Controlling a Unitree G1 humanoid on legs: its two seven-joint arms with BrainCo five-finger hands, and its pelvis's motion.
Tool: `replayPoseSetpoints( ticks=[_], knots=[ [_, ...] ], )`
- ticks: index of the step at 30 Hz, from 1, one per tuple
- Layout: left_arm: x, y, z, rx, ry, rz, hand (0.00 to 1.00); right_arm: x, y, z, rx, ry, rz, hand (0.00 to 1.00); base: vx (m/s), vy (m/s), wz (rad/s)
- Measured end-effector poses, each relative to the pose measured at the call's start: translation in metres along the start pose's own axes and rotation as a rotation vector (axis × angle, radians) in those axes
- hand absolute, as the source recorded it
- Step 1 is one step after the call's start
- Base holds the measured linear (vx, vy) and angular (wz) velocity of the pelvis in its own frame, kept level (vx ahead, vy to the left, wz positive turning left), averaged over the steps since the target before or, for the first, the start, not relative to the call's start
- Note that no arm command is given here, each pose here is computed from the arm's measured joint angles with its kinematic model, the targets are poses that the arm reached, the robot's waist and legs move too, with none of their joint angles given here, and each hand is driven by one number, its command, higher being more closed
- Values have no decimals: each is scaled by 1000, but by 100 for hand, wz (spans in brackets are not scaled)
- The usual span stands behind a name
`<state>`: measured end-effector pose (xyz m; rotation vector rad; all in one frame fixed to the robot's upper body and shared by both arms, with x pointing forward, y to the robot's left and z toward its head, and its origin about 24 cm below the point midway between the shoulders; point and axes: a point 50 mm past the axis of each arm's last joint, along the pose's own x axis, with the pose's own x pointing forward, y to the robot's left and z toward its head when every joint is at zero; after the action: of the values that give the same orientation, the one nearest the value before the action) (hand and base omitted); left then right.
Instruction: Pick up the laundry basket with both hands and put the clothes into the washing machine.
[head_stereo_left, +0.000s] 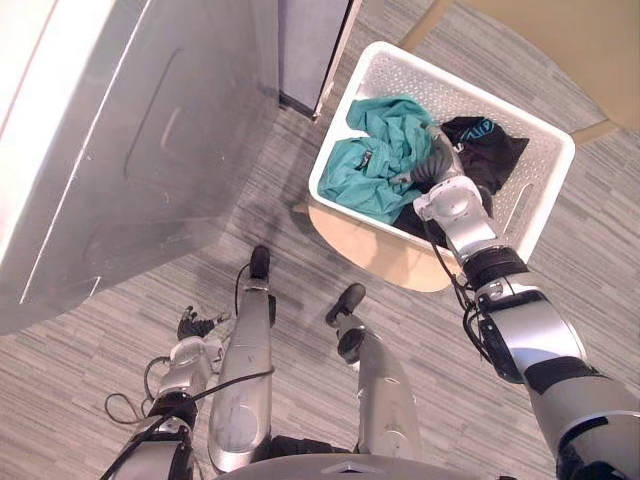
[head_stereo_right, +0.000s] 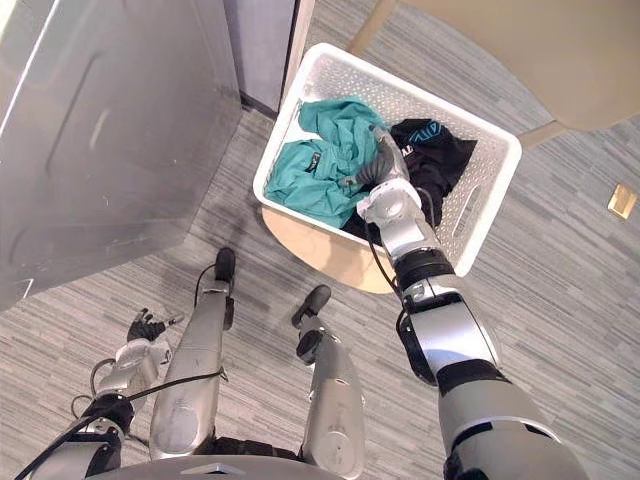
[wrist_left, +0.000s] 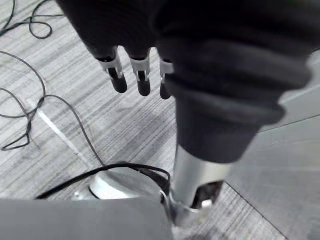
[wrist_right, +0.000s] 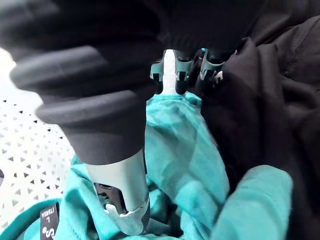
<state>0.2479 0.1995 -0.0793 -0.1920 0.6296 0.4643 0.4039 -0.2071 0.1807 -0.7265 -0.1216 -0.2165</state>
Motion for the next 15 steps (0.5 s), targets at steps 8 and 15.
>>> replayPoseSetpoints(
  ticks=[8,15],
  knots=[
    [-7,-20,16,-116,-65,-30,0,-1,6,22,56,-74,-13,0,38,2,4],
    [-9,-27,22,-171,-88,-45,0,-2,11,34,82,-108,-19,0,24,0,4]
  ],
)
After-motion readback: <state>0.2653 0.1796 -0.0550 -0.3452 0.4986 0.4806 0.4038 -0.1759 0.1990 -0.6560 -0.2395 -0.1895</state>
